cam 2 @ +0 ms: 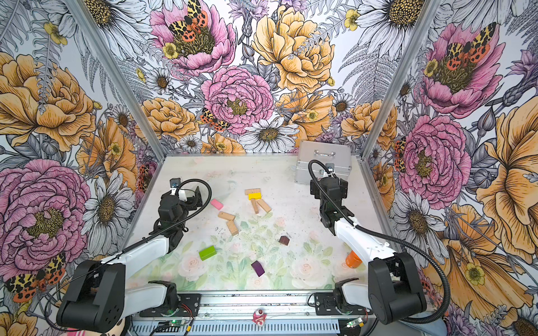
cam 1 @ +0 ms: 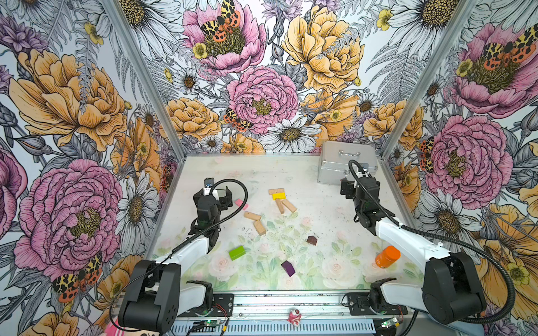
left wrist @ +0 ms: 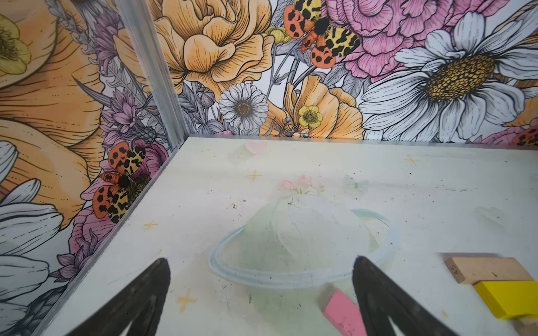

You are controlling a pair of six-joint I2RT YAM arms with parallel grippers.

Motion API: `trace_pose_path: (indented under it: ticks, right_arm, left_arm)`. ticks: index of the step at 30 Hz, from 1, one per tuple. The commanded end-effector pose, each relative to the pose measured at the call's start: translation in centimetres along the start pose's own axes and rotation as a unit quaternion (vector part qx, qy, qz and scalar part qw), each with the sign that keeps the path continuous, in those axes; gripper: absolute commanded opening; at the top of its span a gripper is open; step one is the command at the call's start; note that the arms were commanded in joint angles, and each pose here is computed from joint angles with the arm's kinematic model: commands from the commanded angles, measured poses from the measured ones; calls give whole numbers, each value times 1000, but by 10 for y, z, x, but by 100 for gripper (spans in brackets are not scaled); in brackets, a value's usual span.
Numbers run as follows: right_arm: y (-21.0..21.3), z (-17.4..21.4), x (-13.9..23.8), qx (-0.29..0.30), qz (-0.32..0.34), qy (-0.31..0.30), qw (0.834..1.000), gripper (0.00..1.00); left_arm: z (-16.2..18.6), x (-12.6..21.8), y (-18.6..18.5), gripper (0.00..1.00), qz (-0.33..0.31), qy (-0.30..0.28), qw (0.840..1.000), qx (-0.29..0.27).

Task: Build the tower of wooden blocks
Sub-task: 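Raise the right arm toward the wooden sticks while the left arm moves forward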

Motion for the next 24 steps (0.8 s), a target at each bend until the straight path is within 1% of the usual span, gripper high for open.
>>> trace_pose_path:
  ticks: [1, 5, 7, 10, 13, 17, 21, 24]
  right_arm:
    - [5, -1, -2, -2, -2, 9, 1000, 97]
    - [19, -8, -6, -4, -3, 28, 1000, 98]
    - [35, -13, -7, 1, -25, 47, 999, 95]
    - [71, -16, -5, 34, -76, 68, 994, 90]
    - [107, -11, -4, 61, -127, 91, 986, 87]
    - [154, 3, -7, 86, -190, 130, 969, 83]
    - [192, 22, -8, 128, -223, 178, 950, 77]
    - [208, 39, -9, 146, -230, 207, 940, 75]
  left_arm:
    - [-3, -4, 2, 99, 4, -5, 1000, 13]
    - [-2, -6, 4, 99, -4, -5, 1000, 13]
    - [-5, -4, 3, 99, 2, -8, 1000, 18]
    - [-13, 2, -2, 99, 20, -11, 999, 34]
    - [-20, 12, -14, 99, 43, -5, 998, 54]
    - [-27, 37, -44, 99, 89, 1, 994, 63]
    - [-23, 65, -66, 99, 127, 10, 989, 70]
    - [-16, 81, -66, 99, 121, 21, 988, 90]
Point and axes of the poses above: each gripper's point midway between its finger pads, its own x axis back along the fingers, its own y axis along the line the jaws close on, z = x × y, the point moved 4 cm from there along x, back along the fingers, and after that the axes turned 1 degree about -x, right-handed, at the moved point
